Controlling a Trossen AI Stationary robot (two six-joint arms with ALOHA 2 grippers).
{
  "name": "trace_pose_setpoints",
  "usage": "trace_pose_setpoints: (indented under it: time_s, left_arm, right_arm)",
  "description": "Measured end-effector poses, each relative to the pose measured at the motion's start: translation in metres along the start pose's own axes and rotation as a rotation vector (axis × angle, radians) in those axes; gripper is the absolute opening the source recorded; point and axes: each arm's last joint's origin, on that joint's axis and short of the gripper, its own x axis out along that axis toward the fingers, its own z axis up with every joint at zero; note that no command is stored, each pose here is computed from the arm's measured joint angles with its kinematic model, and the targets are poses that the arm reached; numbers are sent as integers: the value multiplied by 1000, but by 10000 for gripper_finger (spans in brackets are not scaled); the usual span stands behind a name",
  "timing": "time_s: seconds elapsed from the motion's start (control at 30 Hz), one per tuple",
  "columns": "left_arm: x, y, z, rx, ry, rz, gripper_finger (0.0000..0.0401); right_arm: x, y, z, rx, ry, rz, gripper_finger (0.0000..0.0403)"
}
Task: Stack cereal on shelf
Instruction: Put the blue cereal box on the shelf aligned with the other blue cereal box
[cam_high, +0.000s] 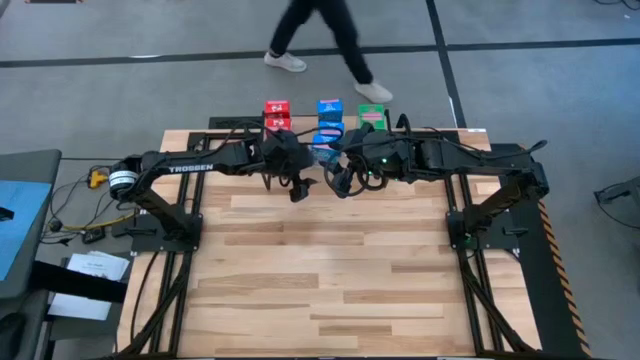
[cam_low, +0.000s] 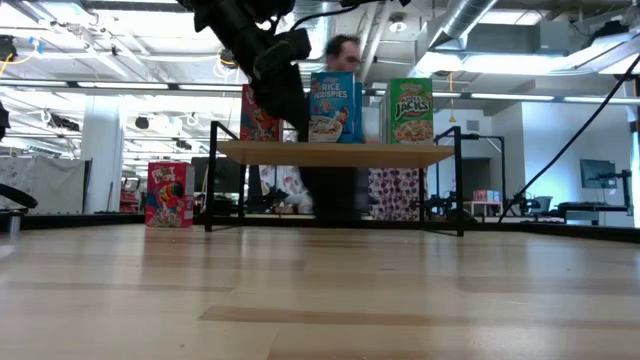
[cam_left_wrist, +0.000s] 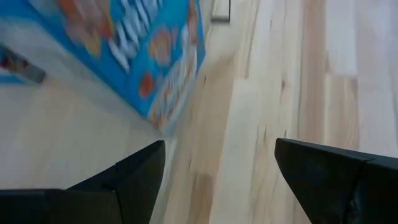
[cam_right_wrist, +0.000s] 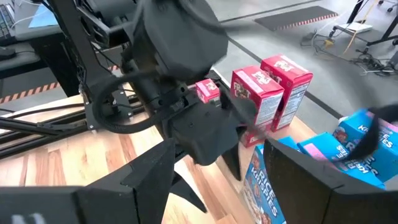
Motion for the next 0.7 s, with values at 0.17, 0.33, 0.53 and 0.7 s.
trace_pose_setpoints:
  time_s: [0.17, 0.33, 0.53, 0.7]
  left_arm:
    - [0, 1, -1, 41, 12, 24, 293]
    - [0, 2, 6, 45, -59, 46, 293]
    - [0, 2, 7, 45, -67, 43, 293]
    - [0, 2, 10, 42, -100, 49, 293]
  right_arm:
    - [0, 0, 0, 1, -2, 1, 269]
    - [0, 0, 0, 1, -4, 1, 269]
    - [0, 0, 0, 1, -3, 1, 269]
    - [0, 0, 0, 1, -3, 1, 269]
